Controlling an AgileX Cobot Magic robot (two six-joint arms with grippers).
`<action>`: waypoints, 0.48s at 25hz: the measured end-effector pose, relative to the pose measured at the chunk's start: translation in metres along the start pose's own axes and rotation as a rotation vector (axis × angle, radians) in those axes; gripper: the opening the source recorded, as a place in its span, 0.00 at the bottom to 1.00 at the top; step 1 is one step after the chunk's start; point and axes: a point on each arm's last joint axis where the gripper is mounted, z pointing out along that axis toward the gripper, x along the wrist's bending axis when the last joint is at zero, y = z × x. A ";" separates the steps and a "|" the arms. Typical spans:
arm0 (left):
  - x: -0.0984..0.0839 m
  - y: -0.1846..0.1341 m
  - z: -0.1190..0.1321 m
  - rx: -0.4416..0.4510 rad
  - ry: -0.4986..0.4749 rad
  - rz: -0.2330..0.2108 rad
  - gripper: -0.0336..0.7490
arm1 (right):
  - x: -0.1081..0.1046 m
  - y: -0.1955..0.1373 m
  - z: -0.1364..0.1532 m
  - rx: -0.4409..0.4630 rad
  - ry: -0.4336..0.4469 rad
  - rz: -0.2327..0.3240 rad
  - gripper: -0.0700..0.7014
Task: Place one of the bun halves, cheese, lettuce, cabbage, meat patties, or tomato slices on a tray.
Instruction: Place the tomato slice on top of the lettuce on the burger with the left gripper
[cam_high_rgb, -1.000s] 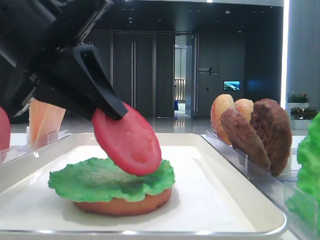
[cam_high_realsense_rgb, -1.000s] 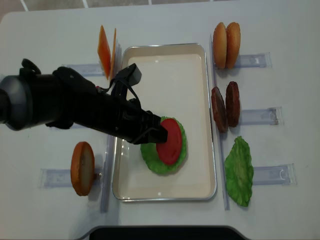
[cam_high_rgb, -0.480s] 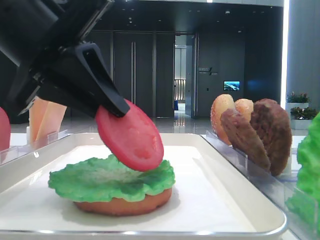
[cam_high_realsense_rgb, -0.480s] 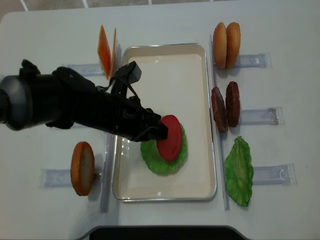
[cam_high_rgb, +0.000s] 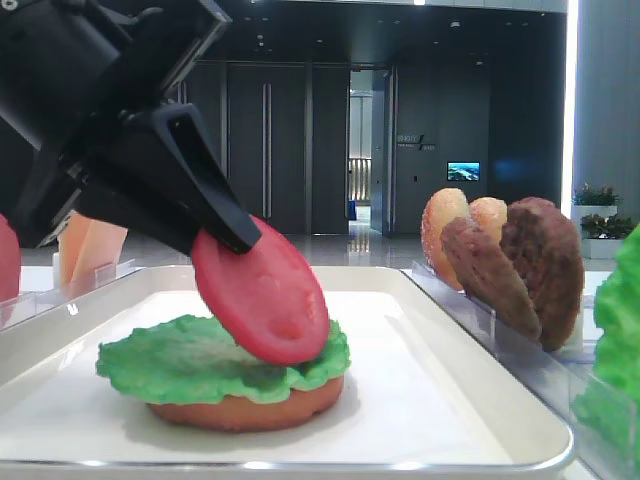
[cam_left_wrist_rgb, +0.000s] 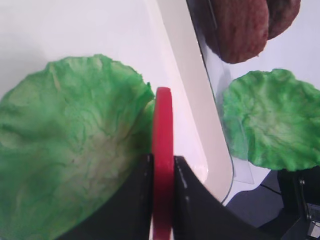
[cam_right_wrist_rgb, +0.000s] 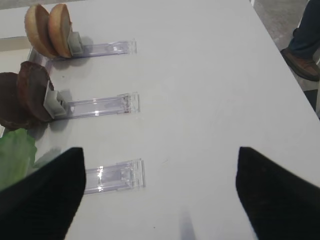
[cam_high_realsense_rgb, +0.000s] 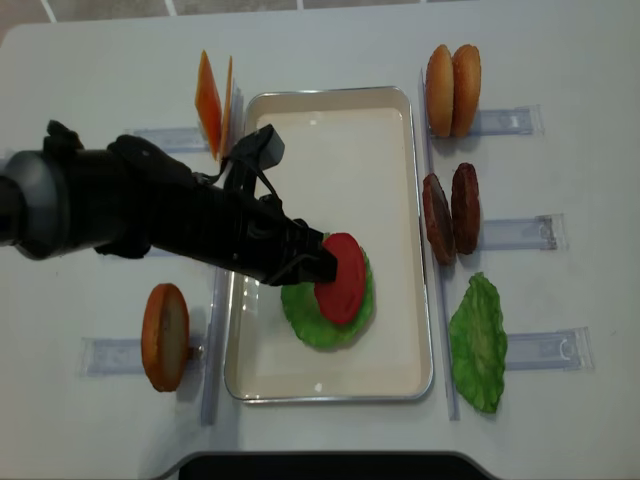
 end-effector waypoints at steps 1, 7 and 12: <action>0.001 0.000 0.001 0.005 0.002 -0.004 0.12 | 0.000 0.000 0.000 0.000 0.000 0.000 0.84; 0.001 0.000 0.002 0.006 0.001 0.000 0.12 | 0.000 0.000 0.000 0.000 0.000 0.000 0.84; 0.002 -0.001 0.002 0.009 0.003 0.006 0.14 | 0.000 0.000 0.000 0.000 0.000 0.000 0.84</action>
